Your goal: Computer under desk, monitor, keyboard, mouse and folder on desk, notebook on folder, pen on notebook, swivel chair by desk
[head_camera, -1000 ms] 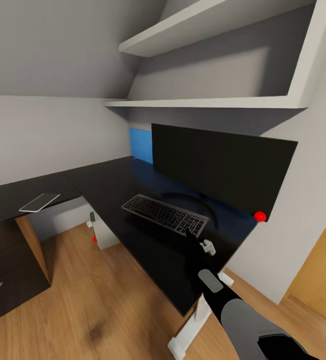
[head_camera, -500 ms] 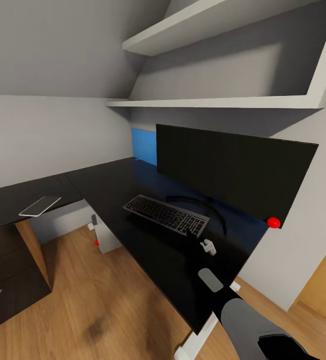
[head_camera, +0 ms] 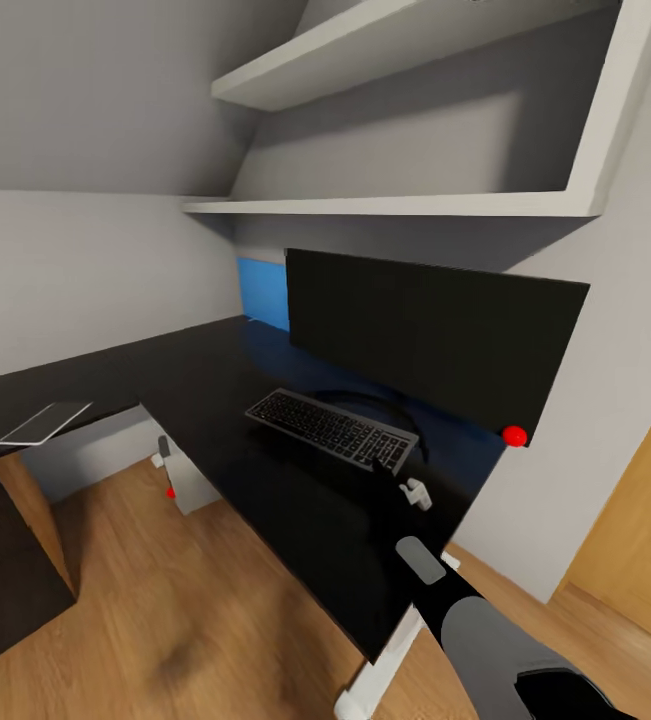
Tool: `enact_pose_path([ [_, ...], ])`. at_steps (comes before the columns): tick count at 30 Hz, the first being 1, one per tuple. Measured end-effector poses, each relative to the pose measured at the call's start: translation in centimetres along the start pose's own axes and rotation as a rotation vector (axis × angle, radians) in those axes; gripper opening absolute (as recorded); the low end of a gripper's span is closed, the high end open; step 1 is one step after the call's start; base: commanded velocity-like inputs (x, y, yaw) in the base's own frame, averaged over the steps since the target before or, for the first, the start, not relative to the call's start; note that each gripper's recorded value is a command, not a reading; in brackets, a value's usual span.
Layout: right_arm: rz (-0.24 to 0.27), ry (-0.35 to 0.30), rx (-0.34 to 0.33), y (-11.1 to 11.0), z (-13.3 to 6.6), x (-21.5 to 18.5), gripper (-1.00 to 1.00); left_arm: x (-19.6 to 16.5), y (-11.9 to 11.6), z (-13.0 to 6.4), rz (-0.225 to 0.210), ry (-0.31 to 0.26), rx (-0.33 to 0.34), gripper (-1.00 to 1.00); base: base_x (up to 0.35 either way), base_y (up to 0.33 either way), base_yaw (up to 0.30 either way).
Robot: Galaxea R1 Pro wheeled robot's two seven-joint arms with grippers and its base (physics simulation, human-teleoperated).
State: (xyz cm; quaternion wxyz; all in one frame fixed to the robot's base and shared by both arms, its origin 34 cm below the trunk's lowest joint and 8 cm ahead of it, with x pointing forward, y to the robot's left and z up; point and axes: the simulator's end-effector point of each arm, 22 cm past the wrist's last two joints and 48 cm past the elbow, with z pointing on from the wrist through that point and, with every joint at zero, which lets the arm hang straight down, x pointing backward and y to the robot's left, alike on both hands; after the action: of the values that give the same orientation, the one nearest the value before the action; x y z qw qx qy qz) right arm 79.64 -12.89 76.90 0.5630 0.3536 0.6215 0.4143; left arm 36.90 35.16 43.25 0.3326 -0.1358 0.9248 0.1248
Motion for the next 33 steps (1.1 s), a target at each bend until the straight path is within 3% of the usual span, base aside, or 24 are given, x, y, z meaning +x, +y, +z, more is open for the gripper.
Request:
enact_pose_path([
  [3, 0.003, -0.004, 0.003, -0.1, 0.0, -0.1, -1.0, -0.8, 0.4, 0.1, -0.002, -0.035, -0.005, 1.0, -0.114, 0.243, -0.145],
  [10, 0.003, 0.001, 0.001, 0.0, 0.0, 0.0, -1.0, -1.1, 0.6, 0.1, -0.002, -0.047, -0.007, 1.0, -0.106, 0.203, -0.025],
  [23, -0.004, -0.005, 0.025, -0.3, 0.2, -0.2, -1.0, -1.2, 0.6, 0.1, -0.002, -0.048, -0.006, 1.0, -0.005, 0.01, -0.001],
  [33, -0.016, -0.043, 0.042, -0.7, 0.1, -1.1, -1.0, -1.0, 0.5, 0.0, -0.001, -0.044, -0.006, 1.0, 0.0, 0.0, 0.0],
])
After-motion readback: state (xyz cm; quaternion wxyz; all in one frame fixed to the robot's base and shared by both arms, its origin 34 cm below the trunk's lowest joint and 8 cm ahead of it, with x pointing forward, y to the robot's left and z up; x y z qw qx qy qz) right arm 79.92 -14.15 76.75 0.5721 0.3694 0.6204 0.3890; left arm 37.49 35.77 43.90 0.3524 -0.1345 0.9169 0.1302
